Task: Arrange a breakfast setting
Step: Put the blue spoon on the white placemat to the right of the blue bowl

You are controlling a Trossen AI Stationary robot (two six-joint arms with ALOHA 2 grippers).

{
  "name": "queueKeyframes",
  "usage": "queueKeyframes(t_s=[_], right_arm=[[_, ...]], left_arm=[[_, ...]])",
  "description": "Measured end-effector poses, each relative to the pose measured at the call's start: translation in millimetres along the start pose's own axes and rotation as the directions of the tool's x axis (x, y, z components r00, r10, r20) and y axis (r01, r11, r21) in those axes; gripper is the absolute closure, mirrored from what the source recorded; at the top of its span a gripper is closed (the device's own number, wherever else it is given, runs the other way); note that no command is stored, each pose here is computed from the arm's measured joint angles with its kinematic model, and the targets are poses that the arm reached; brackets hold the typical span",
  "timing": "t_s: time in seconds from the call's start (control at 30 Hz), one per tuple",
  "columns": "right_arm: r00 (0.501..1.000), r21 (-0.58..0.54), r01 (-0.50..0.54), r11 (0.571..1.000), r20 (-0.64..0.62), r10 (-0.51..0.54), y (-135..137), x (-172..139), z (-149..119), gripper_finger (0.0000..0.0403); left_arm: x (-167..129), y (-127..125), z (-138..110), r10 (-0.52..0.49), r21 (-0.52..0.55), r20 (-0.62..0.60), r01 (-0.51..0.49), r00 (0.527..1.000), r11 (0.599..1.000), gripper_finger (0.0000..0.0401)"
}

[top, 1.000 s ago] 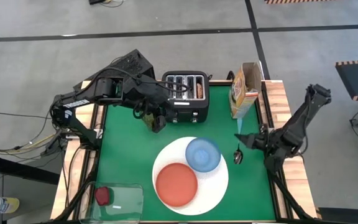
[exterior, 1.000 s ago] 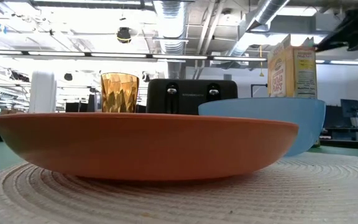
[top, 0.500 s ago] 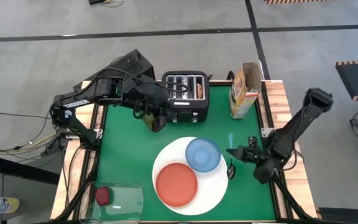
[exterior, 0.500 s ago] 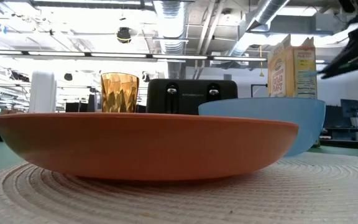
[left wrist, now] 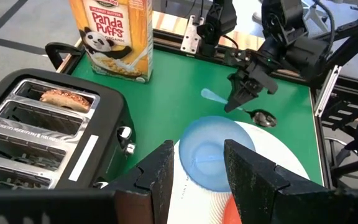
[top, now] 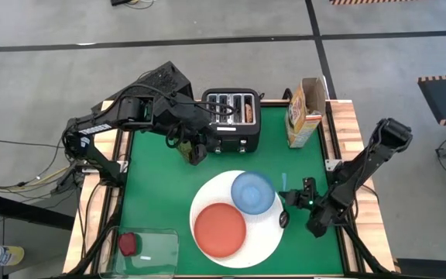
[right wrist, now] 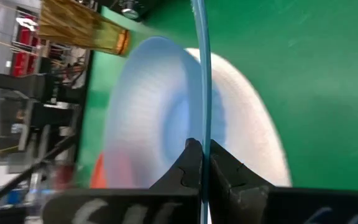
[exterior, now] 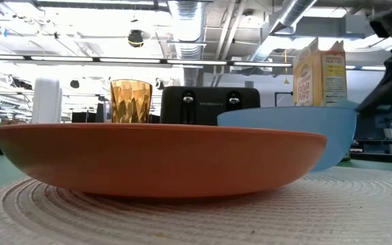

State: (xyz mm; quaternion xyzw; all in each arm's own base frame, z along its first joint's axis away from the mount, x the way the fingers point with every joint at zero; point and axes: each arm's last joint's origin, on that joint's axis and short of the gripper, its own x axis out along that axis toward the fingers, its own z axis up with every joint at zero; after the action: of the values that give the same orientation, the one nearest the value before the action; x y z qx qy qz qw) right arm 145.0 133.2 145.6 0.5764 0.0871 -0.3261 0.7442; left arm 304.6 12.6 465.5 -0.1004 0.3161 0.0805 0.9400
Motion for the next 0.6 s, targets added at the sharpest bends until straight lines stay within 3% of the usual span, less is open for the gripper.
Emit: queueKeyframes(t_s=[0.27,0.6], right_arm=[[0.997,-0.017,0.077,0.997,0.023,-0.076,-10,18,-9,0.0382],[0.996,0.011,0.084,0.996,0.001,-0.084,-14,29,-20,0.0375]], left_arm=[[0,0,0,0.0,-0.001,0.0,0.0,1.0,1.0,0.0273],[0,0,0,0.0,-0.002,0.0,0.0,1.0,1.0,0.0273]])
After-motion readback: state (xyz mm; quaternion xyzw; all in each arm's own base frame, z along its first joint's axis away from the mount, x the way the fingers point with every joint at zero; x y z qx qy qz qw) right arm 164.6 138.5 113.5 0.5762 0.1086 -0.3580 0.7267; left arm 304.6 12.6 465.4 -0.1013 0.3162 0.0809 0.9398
